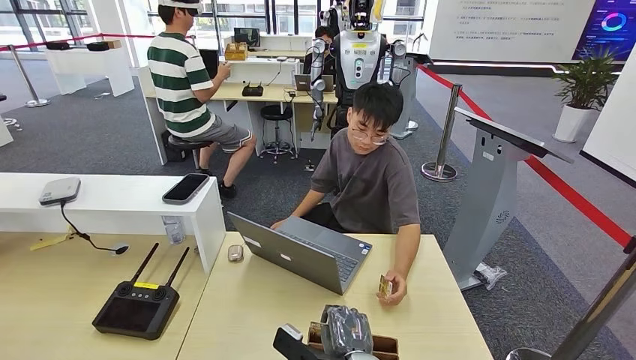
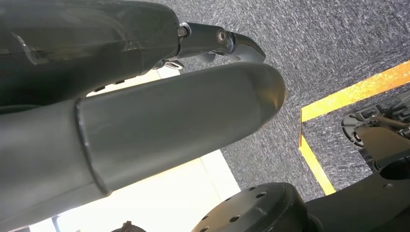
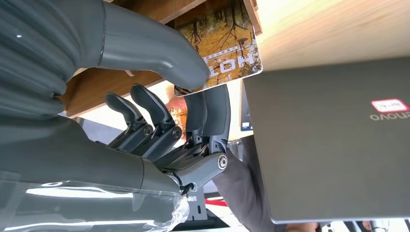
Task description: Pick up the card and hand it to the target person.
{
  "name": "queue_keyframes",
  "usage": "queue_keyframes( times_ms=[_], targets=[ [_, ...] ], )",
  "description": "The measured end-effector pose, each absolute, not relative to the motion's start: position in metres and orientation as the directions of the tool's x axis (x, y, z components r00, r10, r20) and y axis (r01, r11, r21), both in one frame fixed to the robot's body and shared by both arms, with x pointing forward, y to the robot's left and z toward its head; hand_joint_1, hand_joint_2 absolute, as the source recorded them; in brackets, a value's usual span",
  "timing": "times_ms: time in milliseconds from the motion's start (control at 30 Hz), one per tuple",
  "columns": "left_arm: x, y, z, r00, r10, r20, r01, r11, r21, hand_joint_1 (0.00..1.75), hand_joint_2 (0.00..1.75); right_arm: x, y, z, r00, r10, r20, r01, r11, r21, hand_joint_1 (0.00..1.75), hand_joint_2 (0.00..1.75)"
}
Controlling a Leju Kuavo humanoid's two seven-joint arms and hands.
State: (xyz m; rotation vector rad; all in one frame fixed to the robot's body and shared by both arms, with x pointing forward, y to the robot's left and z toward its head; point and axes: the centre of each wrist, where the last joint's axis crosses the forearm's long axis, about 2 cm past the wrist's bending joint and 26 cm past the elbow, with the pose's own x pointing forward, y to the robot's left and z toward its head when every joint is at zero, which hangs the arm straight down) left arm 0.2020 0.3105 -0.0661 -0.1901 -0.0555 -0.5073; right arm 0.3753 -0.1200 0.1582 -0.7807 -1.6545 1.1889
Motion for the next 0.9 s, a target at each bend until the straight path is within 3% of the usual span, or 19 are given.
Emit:
queue_keyframes(
  times_ms=[600, 733, 900],
  targets=[
    [0.199, 0.311, -0.067, 0.874, -0.474, 0.104, 0.485, 0.858, -0.167, 0.0, 0.0, 0.379, -0.126, 0.183, -0.403, 0.848, 0.344, 0.089, 0.411, -0.907, 1.58, 1.75],
    [0.196, 0.311, -0.069, 0.876, -0.47, 0.105, 0.482, 0.86, -0.167, 0.0, 0.0, 0.381, -0.131, 0.198, -0.407, 0.842, 0.355, 0.143, 0.443, -0.885, 1.6, 1.75],
    [0.192, 0.311, -0.071, 0.877, -0.47, 0.101, 0.48, 0.86, -0.171, 0.0, 0.0, 0.383, -0.145, 0.225, -0.425, 0.834, 0.352, 0.257, 0.484, -0.836, 1.51, 1.75]
  ],
)
